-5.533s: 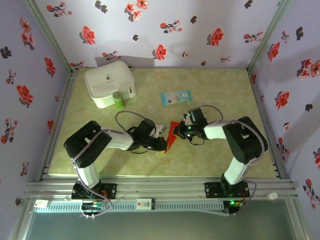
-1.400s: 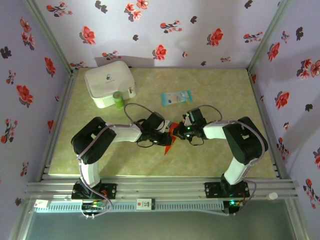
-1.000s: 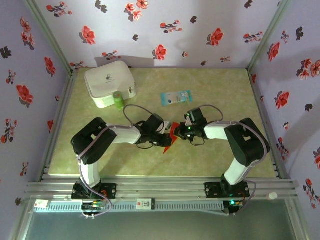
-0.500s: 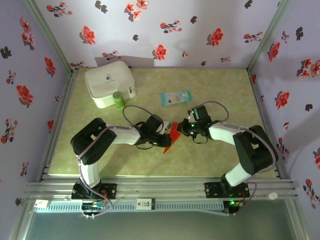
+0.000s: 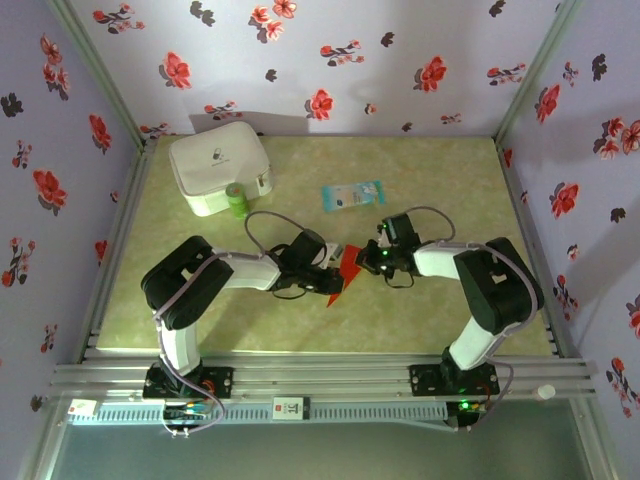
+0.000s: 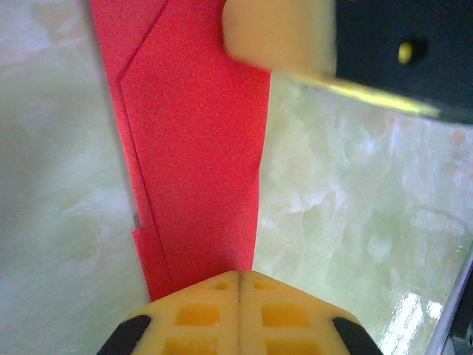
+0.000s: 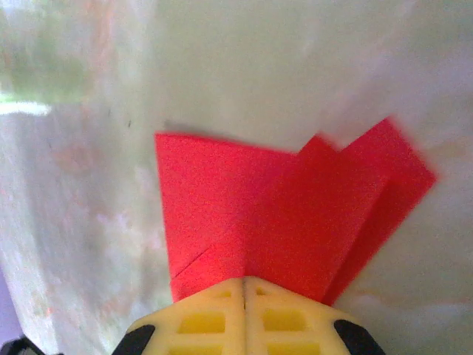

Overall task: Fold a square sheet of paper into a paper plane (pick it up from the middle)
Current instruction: Fold the wing for the fifth time at the center of the table.

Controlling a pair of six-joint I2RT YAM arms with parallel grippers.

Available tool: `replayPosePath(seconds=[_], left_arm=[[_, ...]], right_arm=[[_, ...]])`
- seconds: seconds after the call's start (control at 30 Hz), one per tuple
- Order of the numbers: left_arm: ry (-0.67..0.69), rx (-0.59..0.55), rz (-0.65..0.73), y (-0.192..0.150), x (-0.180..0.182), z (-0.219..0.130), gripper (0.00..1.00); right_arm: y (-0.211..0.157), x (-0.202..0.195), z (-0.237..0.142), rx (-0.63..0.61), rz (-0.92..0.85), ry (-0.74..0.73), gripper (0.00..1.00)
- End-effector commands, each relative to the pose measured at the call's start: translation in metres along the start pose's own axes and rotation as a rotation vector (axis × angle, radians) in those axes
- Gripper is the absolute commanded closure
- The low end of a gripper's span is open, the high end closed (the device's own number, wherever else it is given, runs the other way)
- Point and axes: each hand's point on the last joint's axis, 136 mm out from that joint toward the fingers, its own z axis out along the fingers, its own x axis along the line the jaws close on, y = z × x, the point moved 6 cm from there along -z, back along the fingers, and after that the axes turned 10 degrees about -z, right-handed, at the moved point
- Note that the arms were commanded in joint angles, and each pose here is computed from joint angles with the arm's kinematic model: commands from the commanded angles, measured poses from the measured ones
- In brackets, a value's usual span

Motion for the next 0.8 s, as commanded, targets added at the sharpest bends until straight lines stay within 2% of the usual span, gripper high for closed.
replayPosePath(seconds=[0.0,0.33,0.43,0.63,0.77], left_arm=[[0.134,0.116,-0.074,-0.034,0.036,0.008,1.0],[0.12,0.121,-0.079,-0.035,0.035,0.009,1.0],[0.119,0.12,-0.08,-0.035,0.035,0.009,1.0],[0.109,0.113,-0.075,-0.033,0.032,0.008,1.0],[0.098,0.11,-0.075,-0.031,0.029,0.008,1.0]], right_arm=[[0.006,-0.02,-0.001,-0.038,0.066,-0.05,0.94],[0.028,-0.049,-0.016,-0.132,0.192,-0.154,0.95],[0.037,-0.05,-0.022,-0.161,0.211,-0.14,0.95],[0.048,-0.017,-0.047,-0.234,0.116,-0.016,0.92],[0.031,0.006,-0.052,-0.225,0.041,0.049,0.9]])
